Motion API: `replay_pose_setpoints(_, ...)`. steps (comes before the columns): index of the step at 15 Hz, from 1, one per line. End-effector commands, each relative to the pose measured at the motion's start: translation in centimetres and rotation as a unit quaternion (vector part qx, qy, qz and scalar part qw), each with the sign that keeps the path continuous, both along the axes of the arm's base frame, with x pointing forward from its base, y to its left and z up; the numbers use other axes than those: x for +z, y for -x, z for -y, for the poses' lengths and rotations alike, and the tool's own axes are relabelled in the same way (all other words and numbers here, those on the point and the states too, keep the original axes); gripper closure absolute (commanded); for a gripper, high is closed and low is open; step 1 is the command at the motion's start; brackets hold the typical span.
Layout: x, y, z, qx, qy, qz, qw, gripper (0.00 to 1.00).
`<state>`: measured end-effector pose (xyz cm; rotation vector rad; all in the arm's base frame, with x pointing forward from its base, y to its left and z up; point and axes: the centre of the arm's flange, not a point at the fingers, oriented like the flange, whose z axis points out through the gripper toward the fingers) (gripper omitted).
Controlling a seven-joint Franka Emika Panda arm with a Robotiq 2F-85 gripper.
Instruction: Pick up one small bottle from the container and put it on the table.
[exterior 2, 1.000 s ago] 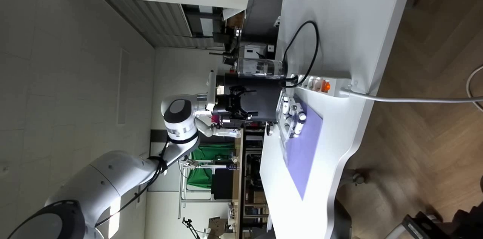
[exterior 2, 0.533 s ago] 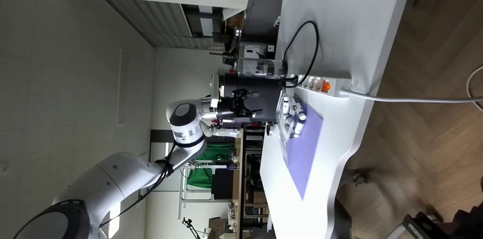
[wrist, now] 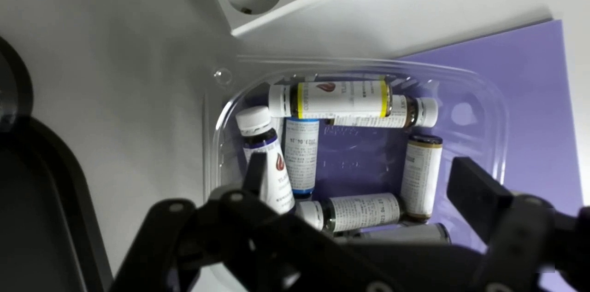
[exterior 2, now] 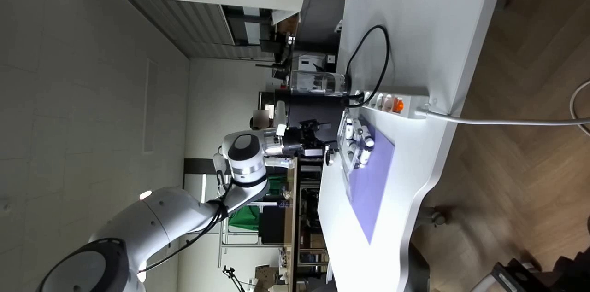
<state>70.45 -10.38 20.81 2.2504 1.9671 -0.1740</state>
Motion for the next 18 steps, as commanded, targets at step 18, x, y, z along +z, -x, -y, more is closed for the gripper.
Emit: replay_pose_setpoints(18,-6.1,-2.5,-0.6,0.012,-0.01,0.043,0.999,0.0)
